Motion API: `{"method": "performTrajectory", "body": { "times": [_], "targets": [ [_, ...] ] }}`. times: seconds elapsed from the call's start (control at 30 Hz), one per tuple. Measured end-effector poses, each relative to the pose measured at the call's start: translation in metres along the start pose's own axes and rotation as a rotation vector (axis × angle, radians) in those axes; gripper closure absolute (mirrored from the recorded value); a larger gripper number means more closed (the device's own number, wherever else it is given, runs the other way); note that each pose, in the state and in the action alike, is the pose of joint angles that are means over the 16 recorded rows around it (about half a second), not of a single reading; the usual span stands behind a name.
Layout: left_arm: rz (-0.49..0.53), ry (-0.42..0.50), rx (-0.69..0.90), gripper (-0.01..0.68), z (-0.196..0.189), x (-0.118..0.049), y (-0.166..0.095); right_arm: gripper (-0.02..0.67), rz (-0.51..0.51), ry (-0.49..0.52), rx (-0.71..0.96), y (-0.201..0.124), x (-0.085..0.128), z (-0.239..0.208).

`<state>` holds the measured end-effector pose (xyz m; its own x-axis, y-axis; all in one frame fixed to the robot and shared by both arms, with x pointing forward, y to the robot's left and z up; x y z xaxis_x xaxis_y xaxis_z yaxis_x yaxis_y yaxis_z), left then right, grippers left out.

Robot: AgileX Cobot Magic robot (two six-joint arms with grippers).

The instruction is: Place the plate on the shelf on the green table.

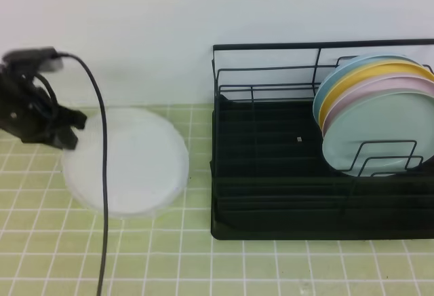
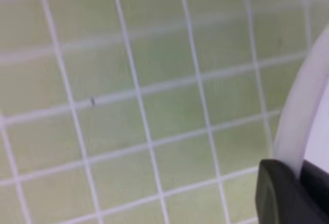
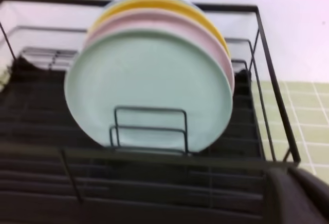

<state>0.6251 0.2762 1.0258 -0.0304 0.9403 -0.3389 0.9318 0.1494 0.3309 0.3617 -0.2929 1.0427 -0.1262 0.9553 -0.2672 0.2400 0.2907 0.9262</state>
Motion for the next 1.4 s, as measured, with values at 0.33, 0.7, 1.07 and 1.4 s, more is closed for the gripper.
{"method": "performTrajectory", "body": {
  "times": [0.33, 0.7, 1.07, 1.4],
  "targets": [
    [0.077, -0.231, -0.241, 0.671, -0.081, -0.053, -0.001, 0.649, 0.202, 0.188, -0.025, 0.042, 0.007, -0.015],
    [0.318, -0.636, -0.256, 0.671, -0.112, -0.162, -0.044, 0.438, 0.350, 0.480, -0.212, 0.084, 0.025, -0.034],
    [0.498, -0.764, -0.220, 0.671, -0.109, -0.233, -0.092, 0.137, 0.377, 0.501, -0.278, 0.091, 0.025, -0.036],
    [0.495, -0.796, -0.251, 0.671, -0.112, -0.245, -0.097, 0.141, 0.377, 0.435, -0.294, 0.092, 0.018, -0.034]
  ]
}}
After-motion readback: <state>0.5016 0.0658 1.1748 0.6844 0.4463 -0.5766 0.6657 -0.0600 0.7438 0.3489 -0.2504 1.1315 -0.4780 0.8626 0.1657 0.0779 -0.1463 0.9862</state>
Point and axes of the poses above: a point on each arm's last joint axis where the gripper is mounted, z pointing out along that axis toward the gripper, x along the wrist's bending axis when the last joint is at zero, y = z × x, the point moved 1 cm from there along z, pointing out along that axis toward the gripper, and after that the axes turned 15 degrees about -z, right-handed, at the moved point
